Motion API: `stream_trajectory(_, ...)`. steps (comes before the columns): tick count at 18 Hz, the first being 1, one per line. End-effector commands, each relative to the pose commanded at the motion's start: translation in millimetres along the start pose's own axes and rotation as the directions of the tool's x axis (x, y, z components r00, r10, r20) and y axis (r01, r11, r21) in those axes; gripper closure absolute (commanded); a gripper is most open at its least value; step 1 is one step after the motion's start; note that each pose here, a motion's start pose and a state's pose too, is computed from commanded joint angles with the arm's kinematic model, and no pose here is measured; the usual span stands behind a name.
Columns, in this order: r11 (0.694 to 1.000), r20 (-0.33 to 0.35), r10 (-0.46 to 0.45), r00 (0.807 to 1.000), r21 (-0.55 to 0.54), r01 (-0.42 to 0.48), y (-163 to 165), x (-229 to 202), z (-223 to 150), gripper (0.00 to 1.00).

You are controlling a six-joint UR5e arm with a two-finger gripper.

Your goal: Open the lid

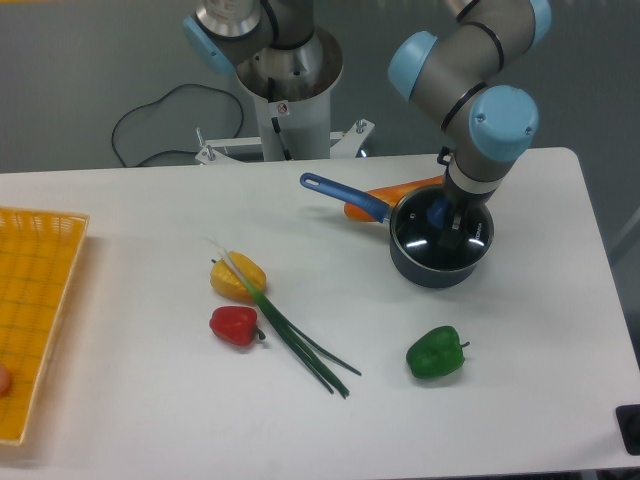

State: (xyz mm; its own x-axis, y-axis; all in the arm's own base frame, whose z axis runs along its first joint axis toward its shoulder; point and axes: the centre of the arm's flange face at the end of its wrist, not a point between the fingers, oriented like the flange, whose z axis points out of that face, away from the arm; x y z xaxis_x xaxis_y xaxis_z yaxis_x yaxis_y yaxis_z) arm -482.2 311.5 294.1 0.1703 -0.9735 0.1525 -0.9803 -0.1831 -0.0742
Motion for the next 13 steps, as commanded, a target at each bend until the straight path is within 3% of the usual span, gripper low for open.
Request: stream_trajectory(13,1.0,0.006,-0.03,1.0,-0.007,0.03,1.9,0.0,-2.6,0.01)
